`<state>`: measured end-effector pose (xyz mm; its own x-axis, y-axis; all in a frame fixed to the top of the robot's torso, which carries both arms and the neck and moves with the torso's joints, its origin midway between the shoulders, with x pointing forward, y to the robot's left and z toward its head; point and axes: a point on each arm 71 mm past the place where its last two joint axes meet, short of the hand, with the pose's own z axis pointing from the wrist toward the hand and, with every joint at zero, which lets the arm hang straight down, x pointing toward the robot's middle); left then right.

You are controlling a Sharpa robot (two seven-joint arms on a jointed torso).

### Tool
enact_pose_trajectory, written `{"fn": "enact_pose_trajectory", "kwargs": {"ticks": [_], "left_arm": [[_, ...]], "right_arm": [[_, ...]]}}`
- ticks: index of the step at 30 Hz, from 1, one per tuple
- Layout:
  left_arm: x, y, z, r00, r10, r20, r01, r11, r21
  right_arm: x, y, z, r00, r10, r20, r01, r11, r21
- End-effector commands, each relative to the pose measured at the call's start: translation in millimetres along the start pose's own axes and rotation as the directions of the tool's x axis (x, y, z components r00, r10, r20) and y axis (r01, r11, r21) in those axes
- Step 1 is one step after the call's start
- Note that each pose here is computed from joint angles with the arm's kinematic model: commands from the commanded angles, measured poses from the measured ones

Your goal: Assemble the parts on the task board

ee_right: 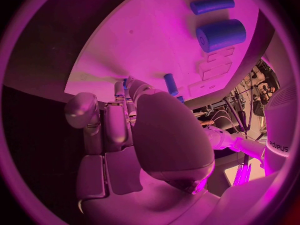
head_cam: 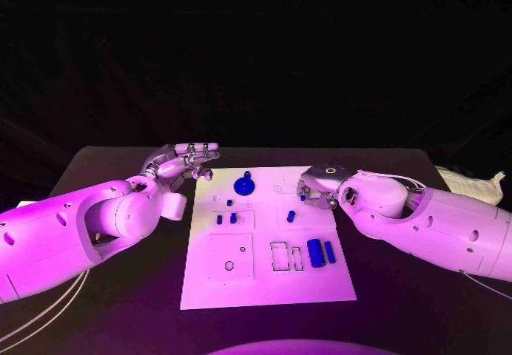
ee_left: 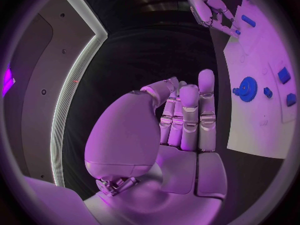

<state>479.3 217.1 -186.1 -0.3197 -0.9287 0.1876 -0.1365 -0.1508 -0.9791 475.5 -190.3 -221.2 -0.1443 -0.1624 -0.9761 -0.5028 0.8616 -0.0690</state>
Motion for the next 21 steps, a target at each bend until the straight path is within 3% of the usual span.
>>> {"fn": "enact_pose_trajectory", "kwargs": {"ticks": [1, 16, 21], "left_arm": [[2.4, -0.7, 0.3, 1.0, 0.005, -0.02, -0.005, 1.0, 0.008], [3.6, 0.3, 0.6, 0.999, 0.011, -0.031, -0.012, 1.0, -0.002], [3.7, 0.6, 0.7, 0.999, 0.013, -0.032, -0.013, 1.0, -0.005]], "right_arm": [[3.6, 1.7, 0.9, 1.0, -0.011, -0.022, 0.011, 1.0, -0.006], [12.9, 1.3, 4.1, 0.997, -0.03, -0.077, 0.03, 1.0, -0.005], [13.6, 1.1, 4.3, 0.997, -0.017, -0.074, 0.017, 1.0, -0.003]]}}
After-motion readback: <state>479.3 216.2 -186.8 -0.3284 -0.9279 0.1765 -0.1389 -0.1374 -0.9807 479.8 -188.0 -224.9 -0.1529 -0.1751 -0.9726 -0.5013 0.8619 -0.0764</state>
